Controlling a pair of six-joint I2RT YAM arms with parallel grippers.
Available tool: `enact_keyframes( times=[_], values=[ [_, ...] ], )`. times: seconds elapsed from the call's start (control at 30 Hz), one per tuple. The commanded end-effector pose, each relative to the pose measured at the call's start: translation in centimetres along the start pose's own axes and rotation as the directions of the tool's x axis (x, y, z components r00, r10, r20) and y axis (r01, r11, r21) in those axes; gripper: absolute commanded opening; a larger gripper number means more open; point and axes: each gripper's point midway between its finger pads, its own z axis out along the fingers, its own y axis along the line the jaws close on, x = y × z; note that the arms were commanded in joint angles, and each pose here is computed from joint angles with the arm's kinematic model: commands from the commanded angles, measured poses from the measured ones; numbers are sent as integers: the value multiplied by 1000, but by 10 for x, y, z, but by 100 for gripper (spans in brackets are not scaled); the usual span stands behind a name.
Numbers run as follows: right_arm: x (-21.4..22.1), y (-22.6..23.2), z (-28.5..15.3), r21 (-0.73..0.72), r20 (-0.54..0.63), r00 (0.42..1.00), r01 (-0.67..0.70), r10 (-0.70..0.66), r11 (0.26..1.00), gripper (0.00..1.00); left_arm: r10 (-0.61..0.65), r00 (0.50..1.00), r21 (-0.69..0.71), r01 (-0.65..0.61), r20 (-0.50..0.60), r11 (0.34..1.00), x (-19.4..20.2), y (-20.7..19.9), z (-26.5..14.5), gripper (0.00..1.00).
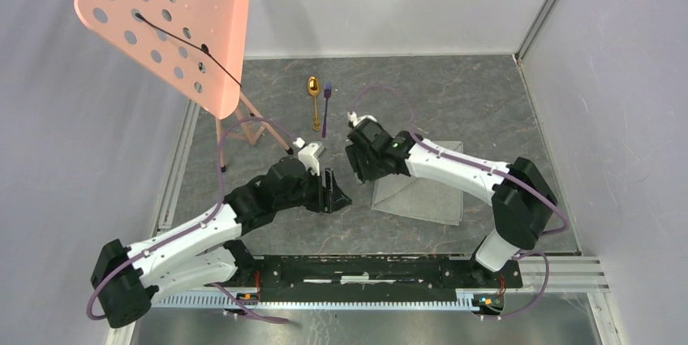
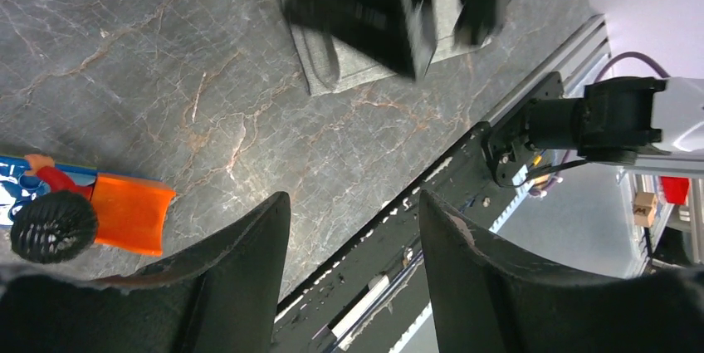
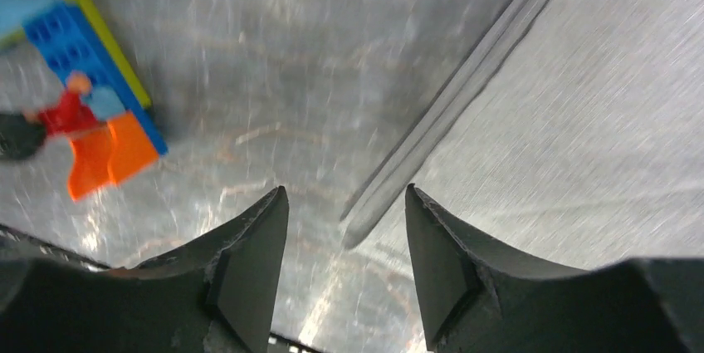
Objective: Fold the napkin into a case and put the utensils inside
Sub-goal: Pick up the upper triangle-folded napkin from the center of the board.
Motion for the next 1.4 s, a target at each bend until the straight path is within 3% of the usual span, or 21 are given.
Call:
enact_keyframes(
  times=[0.0,0.3,0.57,1.37],
  values=[
    [40,-2,-12,104,-87,996,-21,30,994,60,5,999,0,-5,50,1000,-5,2,-17,65],
    [65,3,-9,117,-83,994,-58,68,991,56,13,998,15,-14,61,1000,0,1,-35,65],
    [68,7,4,132,-103,993,-40,54,991,43,24,997,28,-26,68,999,-2,-2,-42,65],
    [84,2,40,197,-188,982,62,-25,978,45,32,997,14,-33,65,999,2,3,-42,64]
  ],
)
